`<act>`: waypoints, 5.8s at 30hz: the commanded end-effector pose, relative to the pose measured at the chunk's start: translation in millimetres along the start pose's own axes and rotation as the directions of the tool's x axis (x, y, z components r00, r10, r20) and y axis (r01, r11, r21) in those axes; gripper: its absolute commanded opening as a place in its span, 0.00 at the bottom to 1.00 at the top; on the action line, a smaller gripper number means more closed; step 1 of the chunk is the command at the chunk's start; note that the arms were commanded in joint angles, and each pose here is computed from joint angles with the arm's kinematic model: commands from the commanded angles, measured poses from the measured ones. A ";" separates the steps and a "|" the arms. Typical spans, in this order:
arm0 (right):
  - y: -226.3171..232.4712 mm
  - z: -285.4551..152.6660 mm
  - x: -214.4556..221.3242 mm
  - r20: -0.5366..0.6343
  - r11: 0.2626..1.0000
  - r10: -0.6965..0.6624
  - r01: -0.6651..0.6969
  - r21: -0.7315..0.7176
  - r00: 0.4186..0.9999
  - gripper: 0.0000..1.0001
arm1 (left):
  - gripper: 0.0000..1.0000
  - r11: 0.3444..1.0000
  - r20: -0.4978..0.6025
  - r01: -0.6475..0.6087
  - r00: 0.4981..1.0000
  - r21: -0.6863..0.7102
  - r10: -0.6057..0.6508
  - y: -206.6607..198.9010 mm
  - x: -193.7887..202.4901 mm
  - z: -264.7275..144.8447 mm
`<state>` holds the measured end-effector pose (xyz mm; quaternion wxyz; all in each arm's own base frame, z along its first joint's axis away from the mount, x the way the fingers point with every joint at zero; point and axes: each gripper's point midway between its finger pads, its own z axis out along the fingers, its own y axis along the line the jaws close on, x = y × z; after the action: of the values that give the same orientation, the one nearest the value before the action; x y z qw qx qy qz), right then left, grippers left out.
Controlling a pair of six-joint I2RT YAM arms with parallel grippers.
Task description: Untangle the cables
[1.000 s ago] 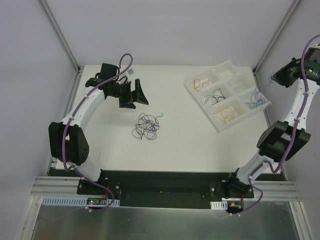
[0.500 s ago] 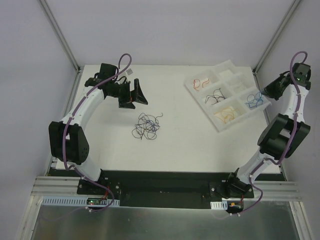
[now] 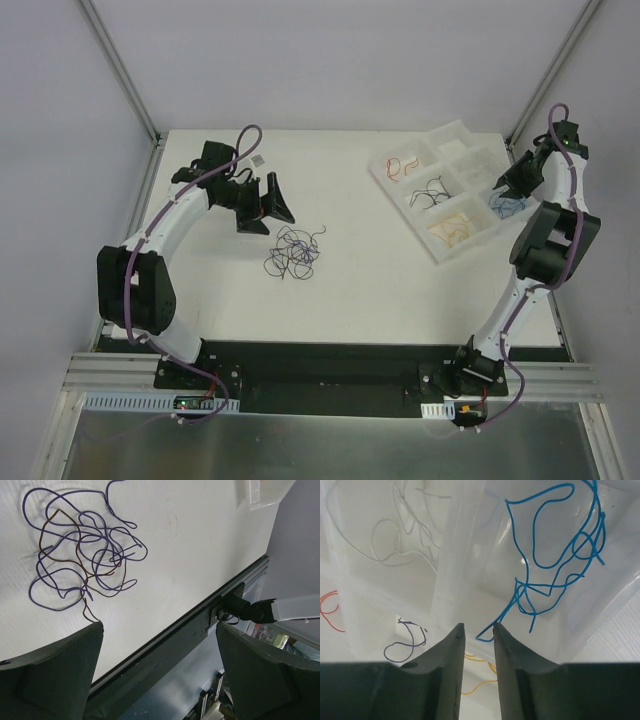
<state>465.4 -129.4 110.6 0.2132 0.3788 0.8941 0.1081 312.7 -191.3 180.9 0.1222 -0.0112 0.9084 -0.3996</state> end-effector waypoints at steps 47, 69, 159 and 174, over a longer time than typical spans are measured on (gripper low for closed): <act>218.2 -33.0 503.7 -0.070 0.308 -0.891 0.483 -0.820 0.449 0.50 | 0.76 0.966 0.001 0.242 0.970 -0.087 -0.243 31.8 117.8 -20.8; 214.1 -48.2 531.0 -0.108 0.285 -0.910 0.414 -0.864 0.401 0.11 | 0.82 0.978 0.006 0.192 0.981 -0.084 -0.192 25.1 95.4 -19.8; 303.1 -436.4 113.8 0.283 0.076 -0.166 0.299 -0.951 0.945 0.00 | 0.91 0.996 0.006 0.086 0.996 -0.031 -0.086 10.0 27.8 2.0; 265.3 -406.4 47.7 0.329 0.222 -0.087 0.340 -0.914 0.940 0.01 | 0.91 0.996 -0.045 0.083 0.995 -0.039 -0.085 12.3 30.3 4.4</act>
<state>423.5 86.6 551.3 0.4855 0.0669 0.6517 0.5790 287.2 -189.0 155.1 0.0881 -0.0573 0.9195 -0.3787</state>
